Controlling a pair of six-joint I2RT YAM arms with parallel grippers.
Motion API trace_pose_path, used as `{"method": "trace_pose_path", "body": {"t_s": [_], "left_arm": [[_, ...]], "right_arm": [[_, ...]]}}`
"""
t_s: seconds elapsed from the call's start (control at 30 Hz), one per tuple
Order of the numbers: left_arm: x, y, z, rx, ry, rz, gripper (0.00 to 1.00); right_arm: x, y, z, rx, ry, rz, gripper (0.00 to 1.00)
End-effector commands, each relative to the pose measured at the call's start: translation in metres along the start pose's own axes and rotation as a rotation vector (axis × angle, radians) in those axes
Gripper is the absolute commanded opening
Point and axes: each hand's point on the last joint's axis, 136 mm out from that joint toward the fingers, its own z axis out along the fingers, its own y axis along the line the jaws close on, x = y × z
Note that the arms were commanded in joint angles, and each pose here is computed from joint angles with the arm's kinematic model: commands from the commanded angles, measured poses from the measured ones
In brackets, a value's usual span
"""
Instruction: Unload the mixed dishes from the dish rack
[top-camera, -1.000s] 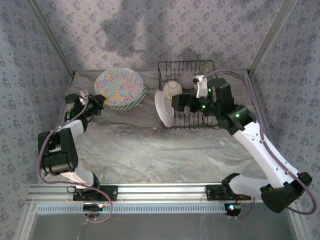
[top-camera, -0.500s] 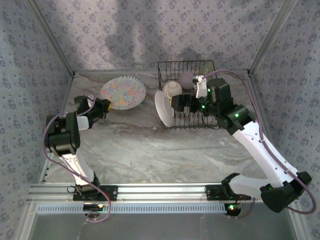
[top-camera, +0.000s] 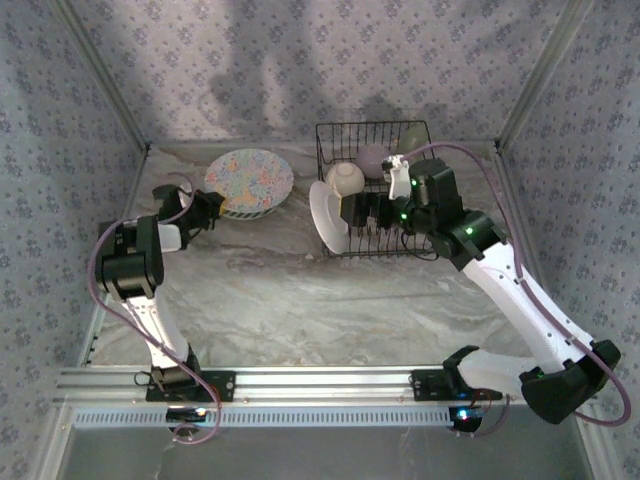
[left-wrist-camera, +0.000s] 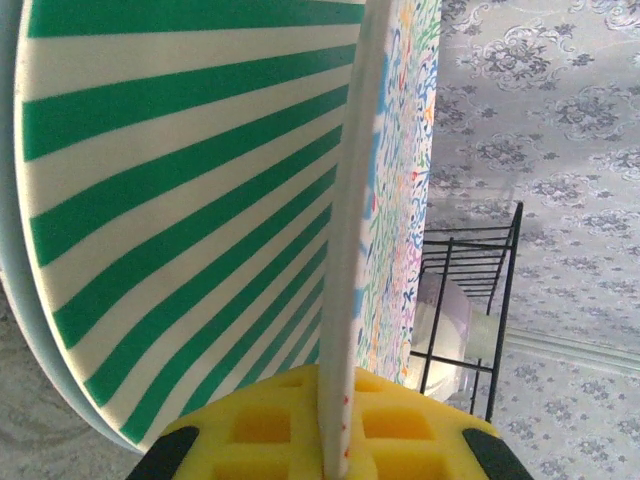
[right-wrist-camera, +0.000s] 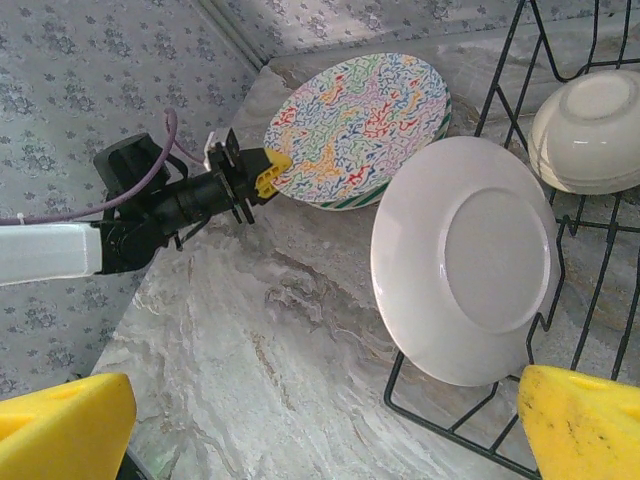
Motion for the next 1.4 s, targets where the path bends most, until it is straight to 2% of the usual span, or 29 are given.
{"method": "trace_pose_path", "body": {"t_s": [0.0, 0.87, 1.17, 1.37], "left_arm": [[-0.007, -0.026, 0.005, 0.075, 0.001, 0.076, 0.00], [-0.022, -0.004, 0.013, 0.015, -0.010, 0.051, 0.02], [-0.028, -0.003, 0.011, 0.017, -0.017, 0.042, 0.13], [-0.028, -0.004, 0.010, 0.018, -0.013, 0.042, 0.29]], "right_arm": [[0.003, 0.003, 0.002, -0.015, 0.008, -0.011, 1.00], [0.005, 0.000, 0.001, 0.001, 0.017, -0.008, 1.00], [0.005, -0.003, 0.000, 0.022, 0.006, -0.004, 1.00], [0.006, -0.004, 0.000, 0.025, 0.008, 0.001, 1.00]]}}
